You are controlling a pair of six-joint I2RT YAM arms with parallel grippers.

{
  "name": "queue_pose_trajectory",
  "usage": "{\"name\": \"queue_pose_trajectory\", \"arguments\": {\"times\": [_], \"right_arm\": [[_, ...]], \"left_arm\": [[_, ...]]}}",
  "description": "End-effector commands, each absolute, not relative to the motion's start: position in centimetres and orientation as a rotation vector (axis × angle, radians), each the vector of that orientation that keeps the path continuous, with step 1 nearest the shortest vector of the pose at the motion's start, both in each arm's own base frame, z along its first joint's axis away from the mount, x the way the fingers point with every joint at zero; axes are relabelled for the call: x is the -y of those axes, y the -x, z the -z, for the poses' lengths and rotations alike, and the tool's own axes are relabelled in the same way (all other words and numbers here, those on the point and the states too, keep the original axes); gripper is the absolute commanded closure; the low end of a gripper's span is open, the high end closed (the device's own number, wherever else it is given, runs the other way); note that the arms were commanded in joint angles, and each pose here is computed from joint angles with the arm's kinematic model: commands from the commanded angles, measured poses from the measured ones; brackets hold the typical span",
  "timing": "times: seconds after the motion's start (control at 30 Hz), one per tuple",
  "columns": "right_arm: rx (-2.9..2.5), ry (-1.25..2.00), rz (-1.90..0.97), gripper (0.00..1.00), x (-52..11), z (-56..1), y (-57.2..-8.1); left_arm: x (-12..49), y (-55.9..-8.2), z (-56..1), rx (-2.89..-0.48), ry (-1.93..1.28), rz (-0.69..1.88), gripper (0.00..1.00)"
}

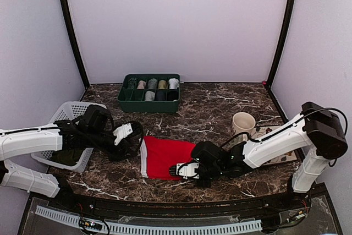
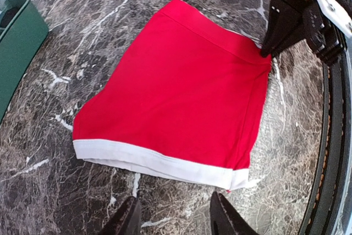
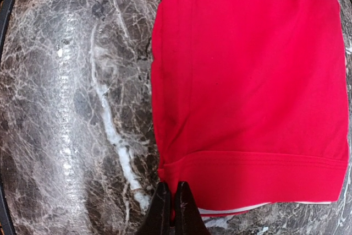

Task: Roll the underwear
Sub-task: Pick up the underwear from the center of the board.

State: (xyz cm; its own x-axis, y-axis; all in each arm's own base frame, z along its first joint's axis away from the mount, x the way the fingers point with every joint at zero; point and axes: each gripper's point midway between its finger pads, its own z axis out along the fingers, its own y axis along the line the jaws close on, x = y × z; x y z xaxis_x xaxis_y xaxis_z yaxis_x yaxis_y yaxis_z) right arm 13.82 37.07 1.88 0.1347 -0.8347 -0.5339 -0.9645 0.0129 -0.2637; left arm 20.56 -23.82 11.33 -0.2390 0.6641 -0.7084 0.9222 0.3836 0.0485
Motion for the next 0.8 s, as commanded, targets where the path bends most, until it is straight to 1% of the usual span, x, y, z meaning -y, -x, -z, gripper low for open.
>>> {"name": "queue_pose_trajectory", "arguments": {"times": [0.0, 0.13, 0.27, 0.4, 0.53, 0.63, 0.7, 0.77], "right_arm": [[-1.801, 1.874, -0.26, 1.0, -35.7, -1.0, -13.4], [-1.812, 1.818, -0.33, 1.0, -36.5, -2.3, -13.5], [-1.826, 1.806, -0.334, 1.0, -36.5, -2.2, -13.7], [-1.836, 1.806, -0.332, 1.0, -36.3, -2.0, -13.7], [-1.842, 1.801, -0.33, 1.0, -36.1, -2.0, -13.7], [-1.843, 1.799, -0.33, 1.0, -36.1, -2.0, -13.7], [-1.846, 1.799, -0.327, 1.0, -36.0, -2.0, -13.7], [-1.847, 1.799, -0.325, 1.0, -36.0, -1.9, -13.7]], "left_arm": [[24.3, -17.7, -9.7, -1.915, -1.555, 0.536, 0.56], [25.5, -15.7, -8.2, -1.843, -1.679, 0.557, 0.64], [26.1, -14.5, -6.4, -1.812, -1.76, 0.541, 0.67], [26.8, -13.9, -5.3, -1.756, -1.835, 0.491, 0.64], [27.6, -14.1, -4.8, -1.72, -1.865, 0.463, 0.62], [27.8, -14.5, -4.1, -1.705, -1.881, 0.413, 0.59], [27.7, -15.0, -3.5, -1.713, -1.891, 0.363, 0.59], [27.4, -15.1, -2.8, -1.72, -1.913, 0.335, 0.6]]}}
